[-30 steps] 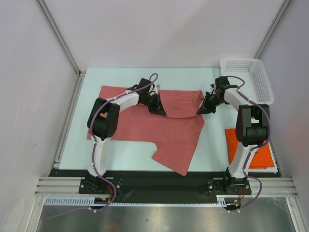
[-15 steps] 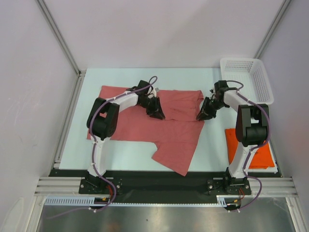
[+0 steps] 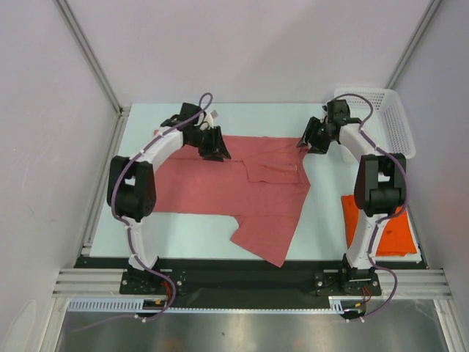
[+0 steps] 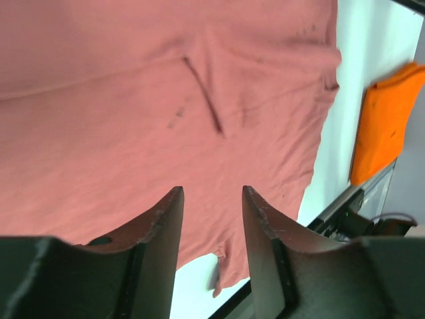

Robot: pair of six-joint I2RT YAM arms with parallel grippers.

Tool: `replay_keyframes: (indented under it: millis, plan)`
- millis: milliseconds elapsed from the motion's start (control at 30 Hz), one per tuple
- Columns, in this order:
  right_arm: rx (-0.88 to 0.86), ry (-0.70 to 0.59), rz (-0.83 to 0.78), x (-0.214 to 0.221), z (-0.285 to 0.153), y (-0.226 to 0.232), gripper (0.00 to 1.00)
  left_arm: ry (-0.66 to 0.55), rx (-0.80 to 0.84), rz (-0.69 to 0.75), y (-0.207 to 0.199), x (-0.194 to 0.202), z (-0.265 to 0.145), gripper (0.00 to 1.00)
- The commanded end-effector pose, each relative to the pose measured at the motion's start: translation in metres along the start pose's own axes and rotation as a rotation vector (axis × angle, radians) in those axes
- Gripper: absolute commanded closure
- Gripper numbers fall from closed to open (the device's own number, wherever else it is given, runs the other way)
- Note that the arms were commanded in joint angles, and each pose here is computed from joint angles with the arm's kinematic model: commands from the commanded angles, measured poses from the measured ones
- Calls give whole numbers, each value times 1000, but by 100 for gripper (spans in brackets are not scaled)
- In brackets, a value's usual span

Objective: Fold and stack the t-shirts
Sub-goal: Fold the tshirt

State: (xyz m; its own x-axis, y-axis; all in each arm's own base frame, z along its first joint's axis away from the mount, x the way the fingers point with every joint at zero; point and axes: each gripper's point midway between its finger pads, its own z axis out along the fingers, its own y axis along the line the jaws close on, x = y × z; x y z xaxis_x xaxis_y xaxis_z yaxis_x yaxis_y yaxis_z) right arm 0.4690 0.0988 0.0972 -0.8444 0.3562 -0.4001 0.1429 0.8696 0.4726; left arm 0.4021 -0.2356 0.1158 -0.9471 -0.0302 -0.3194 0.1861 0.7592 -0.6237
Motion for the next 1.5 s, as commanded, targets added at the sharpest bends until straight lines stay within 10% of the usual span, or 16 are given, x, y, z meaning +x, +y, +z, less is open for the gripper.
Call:
replay_keyframes:
  millis: [0, 733, 1233, 1467]
  plan:
    - [40, -94, -6, -31, 26, -5, 41, -80, -52, -27, 34, -19, -24, 53]
    - [84, -187, -1, -76, 84, -7, 60, -237, -208, -308, 174, -63, -59, 55]
    - [177, -147, 54, -71, 113, -44, 61, -221, -221, -357, 200, -64, -61, 55]
    - [226, -118, 25, -87, 123, -59, 60, -193, -101, -278, 145, -56, -54, 52]
